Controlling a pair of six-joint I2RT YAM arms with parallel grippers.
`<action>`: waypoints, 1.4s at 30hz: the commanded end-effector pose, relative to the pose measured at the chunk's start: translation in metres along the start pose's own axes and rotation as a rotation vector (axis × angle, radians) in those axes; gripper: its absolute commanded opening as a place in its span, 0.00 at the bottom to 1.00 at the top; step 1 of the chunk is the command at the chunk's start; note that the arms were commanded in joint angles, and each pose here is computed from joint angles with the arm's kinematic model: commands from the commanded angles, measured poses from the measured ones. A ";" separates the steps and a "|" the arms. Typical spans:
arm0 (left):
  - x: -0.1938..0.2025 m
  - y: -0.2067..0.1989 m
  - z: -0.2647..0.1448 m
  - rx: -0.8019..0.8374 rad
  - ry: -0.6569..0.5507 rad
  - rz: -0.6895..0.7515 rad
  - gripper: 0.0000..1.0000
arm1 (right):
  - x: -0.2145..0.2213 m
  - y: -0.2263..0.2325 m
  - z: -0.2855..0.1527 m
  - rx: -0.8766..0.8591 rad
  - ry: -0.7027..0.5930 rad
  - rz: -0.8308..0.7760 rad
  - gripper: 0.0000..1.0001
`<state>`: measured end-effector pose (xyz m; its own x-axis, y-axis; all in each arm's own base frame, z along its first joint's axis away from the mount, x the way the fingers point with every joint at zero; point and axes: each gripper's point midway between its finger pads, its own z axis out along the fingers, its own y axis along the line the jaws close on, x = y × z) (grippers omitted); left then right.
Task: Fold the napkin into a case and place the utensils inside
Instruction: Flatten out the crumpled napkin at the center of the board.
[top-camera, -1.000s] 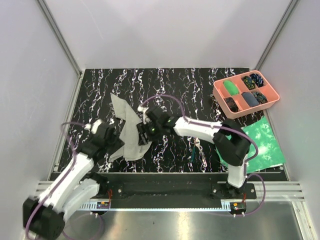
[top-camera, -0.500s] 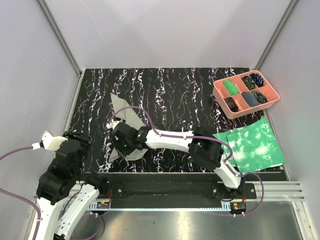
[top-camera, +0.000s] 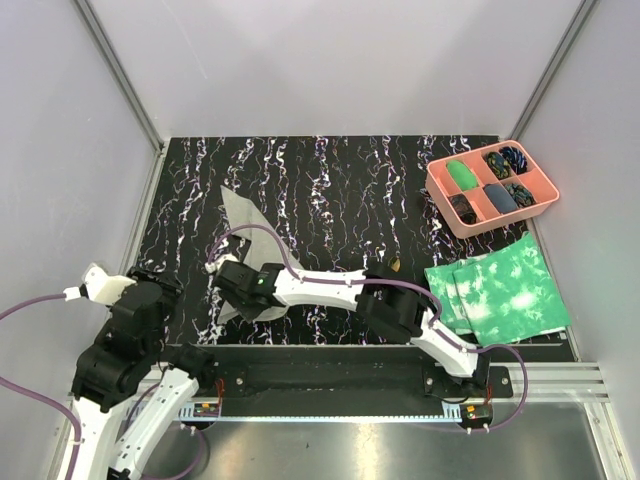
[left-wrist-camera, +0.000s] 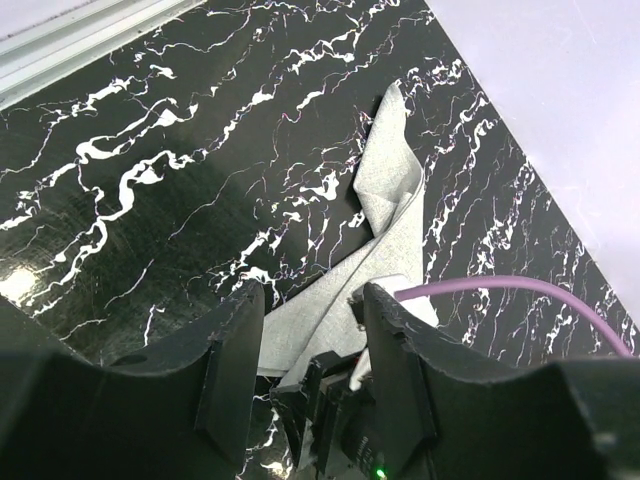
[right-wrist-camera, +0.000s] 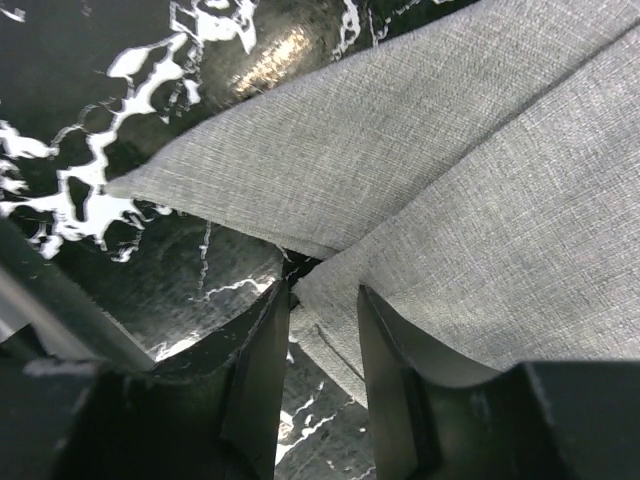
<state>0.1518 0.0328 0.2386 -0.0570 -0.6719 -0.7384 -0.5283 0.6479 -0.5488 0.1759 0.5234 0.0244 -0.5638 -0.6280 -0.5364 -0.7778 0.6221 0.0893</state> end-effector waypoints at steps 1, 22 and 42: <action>-0.012 0.000 -0.003 0.006 -0.047 -0.006 0.48 | -0.008 -0.001 -0.001 0.054 -0.023 -0.038 0.39; 0.170 -0.048 0.043 0.208 0.635 0.320 0.54 | -0.069 -0.135 -0.149 0.149 -0.299 0.278 0.00; 0.287 -0.045 0.057 0.114 0.813 0.347 0.60 | -0.016 -0.205 -0.157 0.154 -0.315 0.435 0.00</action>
<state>0.1931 -0.1588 0.0295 -0.8244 -0.4228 -0.3762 -0.2722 0.8791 -0.3914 0.2911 0.3277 0.1216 -0.7265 -0.2144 -0.6528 -0.4287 0.8839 0.1868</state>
